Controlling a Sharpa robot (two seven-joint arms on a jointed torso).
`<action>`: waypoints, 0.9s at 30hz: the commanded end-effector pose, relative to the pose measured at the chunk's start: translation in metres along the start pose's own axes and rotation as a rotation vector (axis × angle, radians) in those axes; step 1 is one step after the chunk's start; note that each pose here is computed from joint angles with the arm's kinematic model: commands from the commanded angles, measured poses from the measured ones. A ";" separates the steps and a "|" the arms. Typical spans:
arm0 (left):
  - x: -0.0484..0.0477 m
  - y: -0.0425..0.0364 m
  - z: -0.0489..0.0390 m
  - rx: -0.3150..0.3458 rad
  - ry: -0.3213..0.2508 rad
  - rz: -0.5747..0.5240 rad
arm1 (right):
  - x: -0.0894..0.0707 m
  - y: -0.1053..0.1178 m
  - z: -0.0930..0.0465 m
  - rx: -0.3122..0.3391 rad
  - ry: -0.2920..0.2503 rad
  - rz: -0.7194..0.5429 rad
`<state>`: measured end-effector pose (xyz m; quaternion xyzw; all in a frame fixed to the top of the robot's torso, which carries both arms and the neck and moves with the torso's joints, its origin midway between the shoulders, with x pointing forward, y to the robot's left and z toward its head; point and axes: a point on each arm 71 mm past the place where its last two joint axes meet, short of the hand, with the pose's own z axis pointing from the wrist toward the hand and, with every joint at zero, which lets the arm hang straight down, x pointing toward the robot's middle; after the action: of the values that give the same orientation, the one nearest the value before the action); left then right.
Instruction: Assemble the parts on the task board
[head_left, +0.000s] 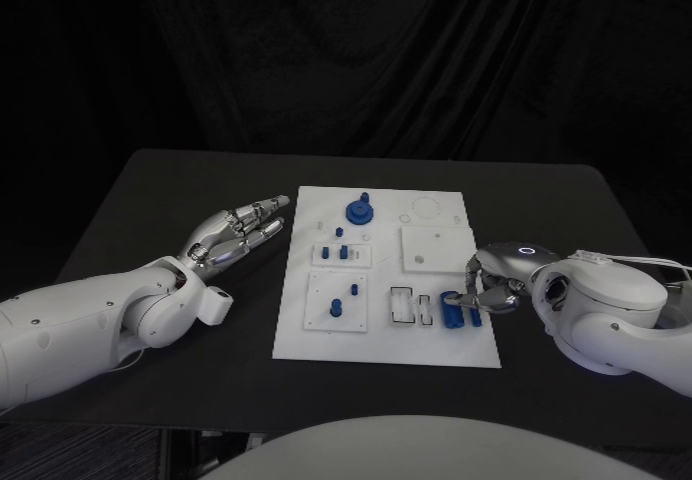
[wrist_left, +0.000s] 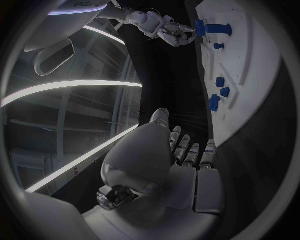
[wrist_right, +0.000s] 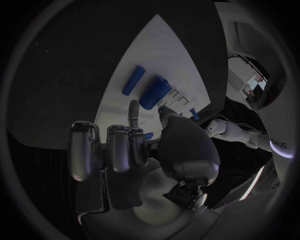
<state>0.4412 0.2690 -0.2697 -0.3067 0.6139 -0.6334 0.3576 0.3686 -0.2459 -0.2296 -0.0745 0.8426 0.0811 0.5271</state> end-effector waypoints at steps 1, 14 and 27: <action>0.0013 -0.0036 -0.0004 0.061 0.009 -0.016 | 0.001 0.000 0.000 0.014 -0.014 0.000; 0.0018 -0.0014 -0.0012 0.049 0.014 -0.022 | 0.011 0.006 0.002 -0.005 0.007 0.003; 0.0025 0.0009 -0.0018 0.039 0.019 -0.028 | 0.018 0.009 0.008 -0.015 0.036 -0.011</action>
<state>0.4395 0.2698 -0.2735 -0.3086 0.6161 -0.6344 0.3503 0.3662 -0.2357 -0.2471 -0.0812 0.8500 0.0872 0.5131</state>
